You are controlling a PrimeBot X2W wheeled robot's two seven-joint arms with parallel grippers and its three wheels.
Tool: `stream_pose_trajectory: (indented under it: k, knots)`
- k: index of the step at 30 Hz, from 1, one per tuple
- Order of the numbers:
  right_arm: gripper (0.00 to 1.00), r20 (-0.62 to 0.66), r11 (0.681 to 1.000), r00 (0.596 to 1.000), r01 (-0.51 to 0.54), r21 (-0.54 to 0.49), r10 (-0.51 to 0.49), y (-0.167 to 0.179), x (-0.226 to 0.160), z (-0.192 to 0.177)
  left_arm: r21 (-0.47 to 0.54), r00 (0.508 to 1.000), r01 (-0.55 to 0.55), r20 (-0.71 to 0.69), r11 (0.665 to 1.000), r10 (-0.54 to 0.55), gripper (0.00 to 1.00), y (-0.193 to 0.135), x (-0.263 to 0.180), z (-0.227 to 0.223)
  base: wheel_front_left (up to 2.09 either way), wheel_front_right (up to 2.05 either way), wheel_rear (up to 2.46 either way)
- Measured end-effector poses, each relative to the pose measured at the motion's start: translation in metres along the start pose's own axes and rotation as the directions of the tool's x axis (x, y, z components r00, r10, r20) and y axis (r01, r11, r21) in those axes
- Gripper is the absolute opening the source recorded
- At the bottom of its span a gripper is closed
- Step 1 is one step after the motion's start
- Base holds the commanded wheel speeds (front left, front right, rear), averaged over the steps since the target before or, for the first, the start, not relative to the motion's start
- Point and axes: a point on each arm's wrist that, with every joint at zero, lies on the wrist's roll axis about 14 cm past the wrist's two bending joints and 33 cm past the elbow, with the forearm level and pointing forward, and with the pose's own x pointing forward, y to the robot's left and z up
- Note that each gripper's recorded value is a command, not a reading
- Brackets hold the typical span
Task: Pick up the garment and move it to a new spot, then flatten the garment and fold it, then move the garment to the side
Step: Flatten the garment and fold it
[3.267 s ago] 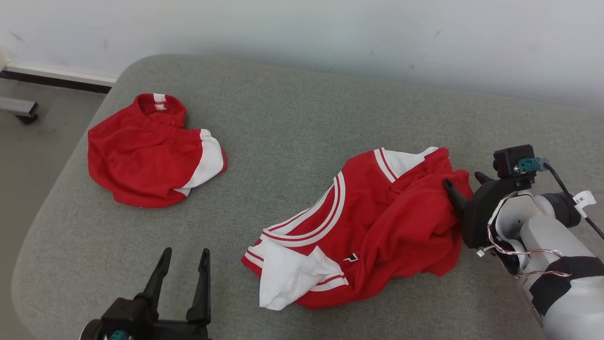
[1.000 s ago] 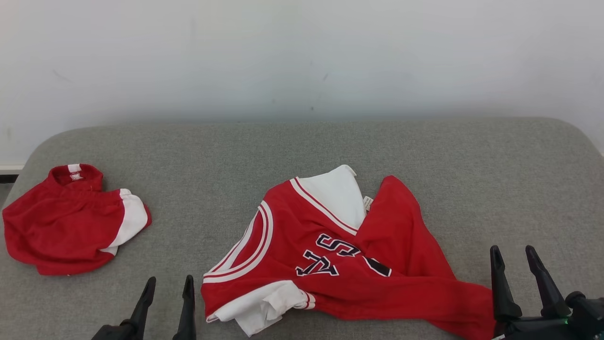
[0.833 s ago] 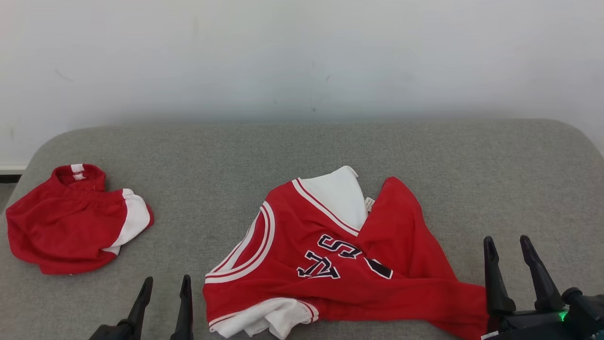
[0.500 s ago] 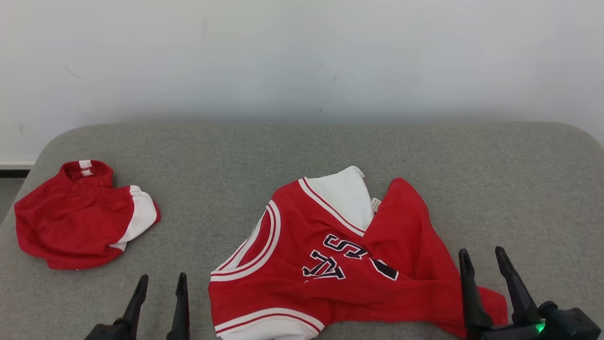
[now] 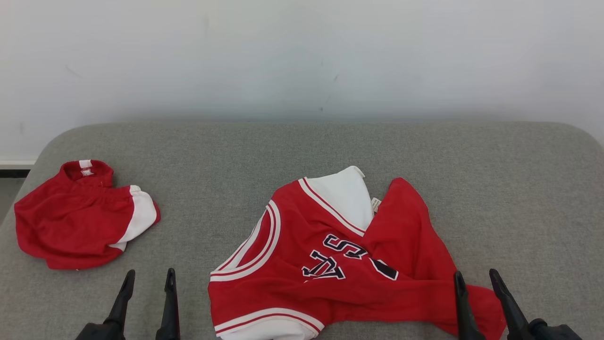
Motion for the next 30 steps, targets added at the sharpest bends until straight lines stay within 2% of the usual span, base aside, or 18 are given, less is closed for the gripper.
stream_pose_trajectory:
  k: [18,30]
  knots:
    - [1.00,0.051,0.998,0.997,0.057,-0.027,-0.056,-0.019,-0.008,0.017,0.040,0.999,0.043,-0.016,0.998,-0.042,1.00,-0.003,-0.002,-0.004,0.00,0.00,0.00]
    - [1.00,0.063,0.999,0.997,0.044,-0.003,-0.044,-0.014,-0.010,0.021,0.031,0.998,0.060,-0.014,0.998,-0.060,1.00,-0.006,0.006,-0.004,0.00,0.00,0.00]
